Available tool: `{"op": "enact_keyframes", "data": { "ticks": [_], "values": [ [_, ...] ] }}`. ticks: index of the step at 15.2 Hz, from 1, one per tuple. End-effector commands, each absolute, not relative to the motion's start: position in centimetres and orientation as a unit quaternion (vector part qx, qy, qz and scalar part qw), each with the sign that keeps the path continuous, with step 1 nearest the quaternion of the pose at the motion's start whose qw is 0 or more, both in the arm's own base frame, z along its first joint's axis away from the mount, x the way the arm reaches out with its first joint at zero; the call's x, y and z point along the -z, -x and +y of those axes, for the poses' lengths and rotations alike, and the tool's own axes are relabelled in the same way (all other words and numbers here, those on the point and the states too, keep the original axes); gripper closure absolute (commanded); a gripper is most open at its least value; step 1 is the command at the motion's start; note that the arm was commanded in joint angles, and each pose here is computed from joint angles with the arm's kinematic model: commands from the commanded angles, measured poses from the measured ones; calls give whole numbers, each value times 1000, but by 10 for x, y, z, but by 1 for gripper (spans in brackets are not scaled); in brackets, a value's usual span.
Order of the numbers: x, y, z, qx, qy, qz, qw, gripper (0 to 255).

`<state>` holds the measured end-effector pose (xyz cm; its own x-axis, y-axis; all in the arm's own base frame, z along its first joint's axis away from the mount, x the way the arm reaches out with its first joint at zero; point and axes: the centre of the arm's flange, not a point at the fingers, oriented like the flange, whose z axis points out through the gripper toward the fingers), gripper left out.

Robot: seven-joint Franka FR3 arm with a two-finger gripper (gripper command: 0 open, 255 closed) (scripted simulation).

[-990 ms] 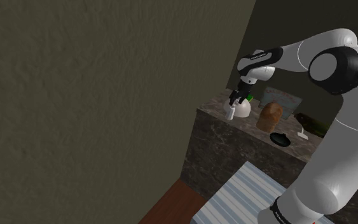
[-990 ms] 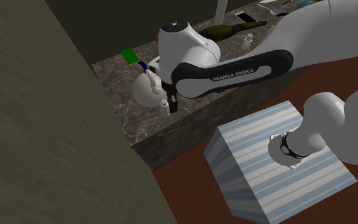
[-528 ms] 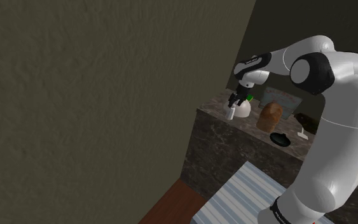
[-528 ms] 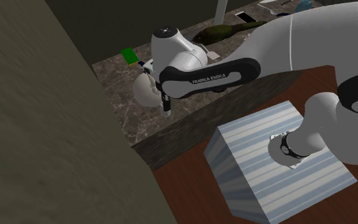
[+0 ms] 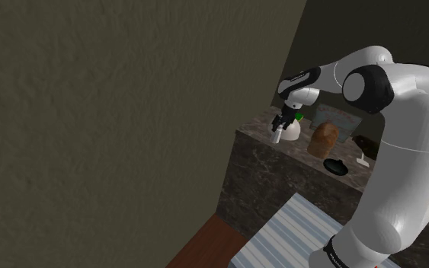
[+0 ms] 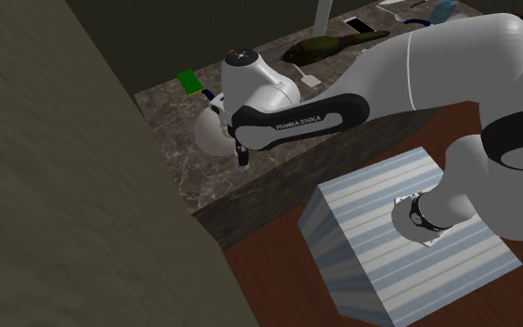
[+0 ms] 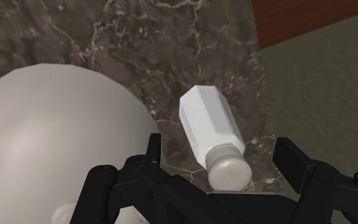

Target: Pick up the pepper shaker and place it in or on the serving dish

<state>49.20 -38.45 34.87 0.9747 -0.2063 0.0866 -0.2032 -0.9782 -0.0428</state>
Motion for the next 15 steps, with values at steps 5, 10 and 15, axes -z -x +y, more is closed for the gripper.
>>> {"op": "enact_keyframes", "data": {
  "ticks": [5,10,15],
  "values": [
    [-347,-492,-385,44,994,103,17,255],
    [-346,-492,-383,44,994,103,17,255],
    [-358,-492,-384,44,994,103,17,255]
  ]
}}
